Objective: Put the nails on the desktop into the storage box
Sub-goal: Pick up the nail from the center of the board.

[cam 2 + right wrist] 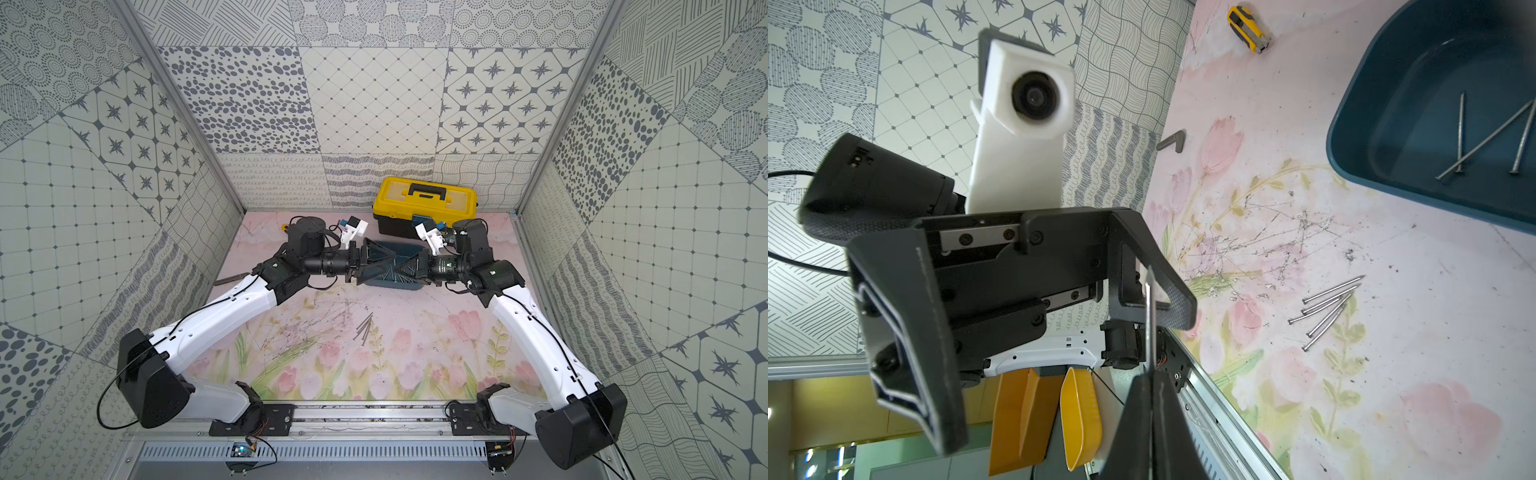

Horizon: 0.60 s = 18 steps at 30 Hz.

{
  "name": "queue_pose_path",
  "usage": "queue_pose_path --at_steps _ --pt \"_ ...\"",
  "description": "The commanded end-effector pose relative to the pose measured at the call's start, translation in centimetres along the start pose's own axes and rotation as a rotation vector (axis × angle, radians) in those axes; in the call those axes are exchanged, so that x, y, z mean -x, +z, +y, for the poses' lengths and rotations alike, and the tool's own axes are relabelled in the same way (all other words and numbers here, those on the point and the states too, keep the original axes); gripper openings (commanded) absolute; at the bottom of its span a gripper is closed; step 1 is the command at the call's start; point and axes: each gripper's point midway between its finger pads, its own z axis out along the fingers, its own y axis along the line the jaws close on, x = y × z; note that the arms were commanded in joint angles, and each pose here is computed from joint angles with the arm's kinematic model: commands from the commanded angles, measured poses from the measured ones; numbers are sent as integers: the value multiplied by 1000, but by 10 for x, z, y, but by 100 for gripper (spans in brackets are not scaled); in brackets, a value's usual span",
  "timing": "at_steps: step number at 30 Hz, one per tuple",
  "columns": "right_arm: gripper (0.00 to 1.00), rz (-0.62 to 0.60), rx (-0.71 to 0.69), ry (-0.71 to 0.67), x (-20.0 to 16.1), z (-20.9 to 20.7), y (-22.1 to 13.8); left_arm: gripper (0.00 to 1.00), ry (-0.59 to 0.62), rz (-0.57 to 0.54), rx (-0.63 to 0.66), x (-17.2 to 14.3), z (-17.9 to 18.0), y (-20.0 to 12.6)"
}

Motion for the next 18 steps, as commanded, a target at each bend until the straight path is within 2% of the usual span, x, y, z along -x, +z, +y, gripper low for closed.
queue_pose_path --at_steps 1,6,10,18 --pt "0 -12 53 -41 7 17 -4 83 62 27 -91 3 -26 5" --pt "0 -4 61 -38 3 18 -4 72 45 42 -90 5 -22 10" --pt "0 1 62 -34 2 16 -4 57 32 45 -85 6 -17 14" --pt "0 -1 62 -27 -2 17 -6 36 19 49 -83 9 -13 19"
